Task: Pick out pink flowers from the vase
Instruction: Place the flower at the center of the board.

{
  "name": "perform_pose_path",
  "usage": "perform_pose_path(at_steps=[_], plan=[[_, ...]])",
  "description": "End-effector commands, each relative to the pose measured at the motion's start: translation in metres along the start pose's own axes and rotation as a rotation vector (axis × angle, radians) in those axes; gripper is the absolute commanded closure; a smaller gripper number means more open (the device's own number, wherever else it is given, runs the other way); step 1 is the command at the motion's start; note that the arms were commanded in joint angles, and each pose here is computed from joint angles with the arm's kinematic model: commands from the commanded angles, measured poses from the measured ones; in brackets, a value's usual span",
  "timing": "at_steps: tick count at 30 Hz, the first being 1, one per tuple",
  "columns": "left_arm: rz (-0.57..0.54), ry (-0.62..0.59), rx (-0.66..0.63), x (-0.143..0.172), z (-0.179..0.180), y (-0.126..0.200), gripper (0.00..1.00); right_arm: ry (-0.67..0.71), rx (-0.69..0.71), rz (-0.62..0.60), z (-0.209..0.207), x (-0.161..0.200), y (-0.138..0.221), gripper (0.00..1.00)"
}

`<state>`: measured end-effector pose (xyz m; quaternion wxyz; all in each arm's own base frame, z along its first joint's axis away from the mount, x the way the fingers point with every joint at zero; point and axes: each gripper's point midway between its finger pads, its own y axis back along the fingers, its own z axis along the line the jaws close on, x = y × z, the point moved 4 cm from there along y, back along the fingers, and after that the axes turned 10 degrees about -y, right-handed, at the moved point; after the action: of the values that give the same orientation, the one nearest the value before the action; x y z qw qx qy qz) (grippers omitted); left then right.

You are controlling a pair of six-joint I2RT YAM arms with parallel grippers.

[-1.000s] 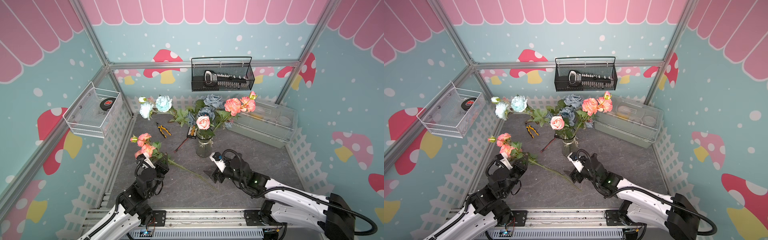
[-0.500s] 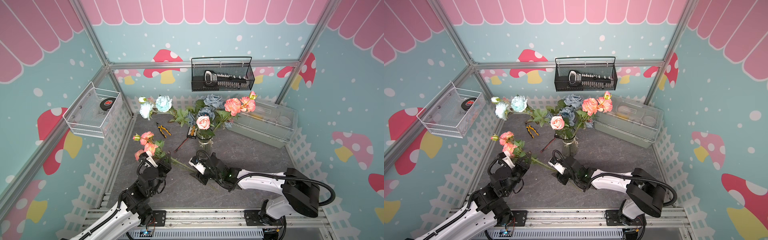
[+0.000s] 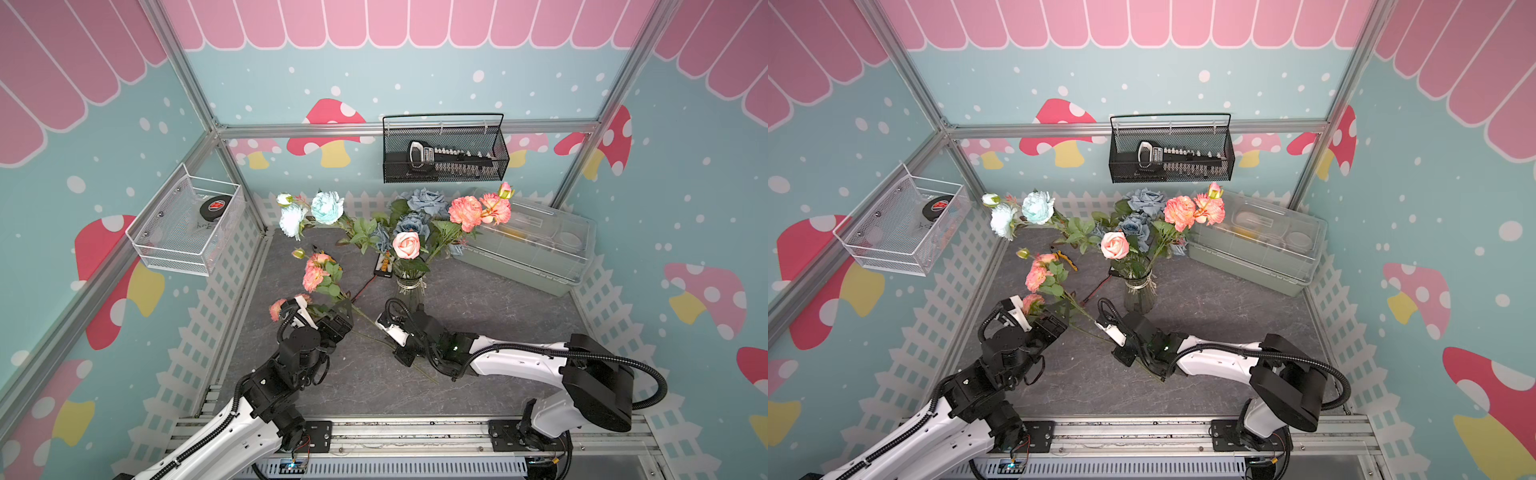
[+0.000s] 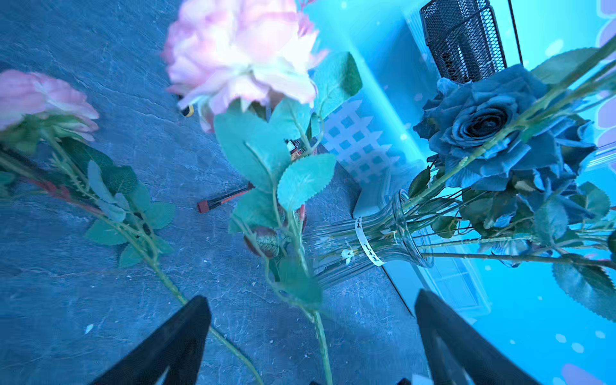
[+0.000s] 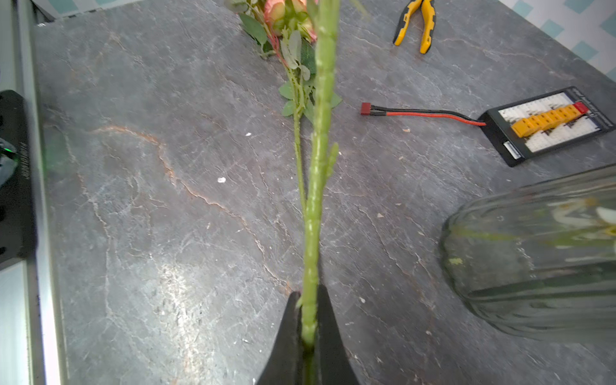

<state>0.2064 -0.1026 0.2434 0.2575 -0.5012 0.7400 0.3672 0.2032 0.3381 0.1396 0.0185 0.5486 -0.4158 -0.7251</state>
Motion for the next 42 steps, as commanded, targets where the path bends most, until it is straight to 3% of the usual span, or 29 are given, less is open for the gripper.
perform_pose_path(at_steps=[1,7,14,18,25,29,35,38,42], plan=[[0.048,-0.156,-0.104,0.001,0.018,0.014,0.01,0.064,0.062,0.106,-0.011,0.013,-0.011,1.00],[0.028,-0.235,-0.065,-0.008,0.017,0.029,0.01,0.137,0.044,0.235,-0.011,0.042,-0.024,1.00],[-0.122,-0.268,0.175,-0.033,-0.016,0.048,0.01,0.151,0.012,0.274,-0.009,0.066,-0.042,1.00],[-0.129,-0.330,0.236,-0.037,-0.033,0.046,0.02,0.144,0.035,0.295,-0.012,0.073,-0.051,0.98],[-0.149,-0.359,0.352,-0.045,-0.063,0.047,0.01,0.108,0.047,0.301,-0.016,0.075,-0.052,0.61],[-0.188,-0.355,0.385,-0.050,-0.073,0.046,0.01,0.075,0.087,0.251,-0.021,0.064,-0.041,0.44],[-0.202,-0.353,0.464,-0.042,-0.096,0.039,0.01,-0.069,0.147,0.076,-0.034,0.032,0.012,0.24],[-0.174,-0.426,0.502,-0.029,-0.113,0.033,0.01,-0.138,0.140,-0.051,-0.040,0.018,0.047,0.06],[-0.203,-0.578,0.533,-0.006,-0.137,0.030,0.01,-0.208,0.180,-0.170,-0.054,0.011,0.086,0.02]])
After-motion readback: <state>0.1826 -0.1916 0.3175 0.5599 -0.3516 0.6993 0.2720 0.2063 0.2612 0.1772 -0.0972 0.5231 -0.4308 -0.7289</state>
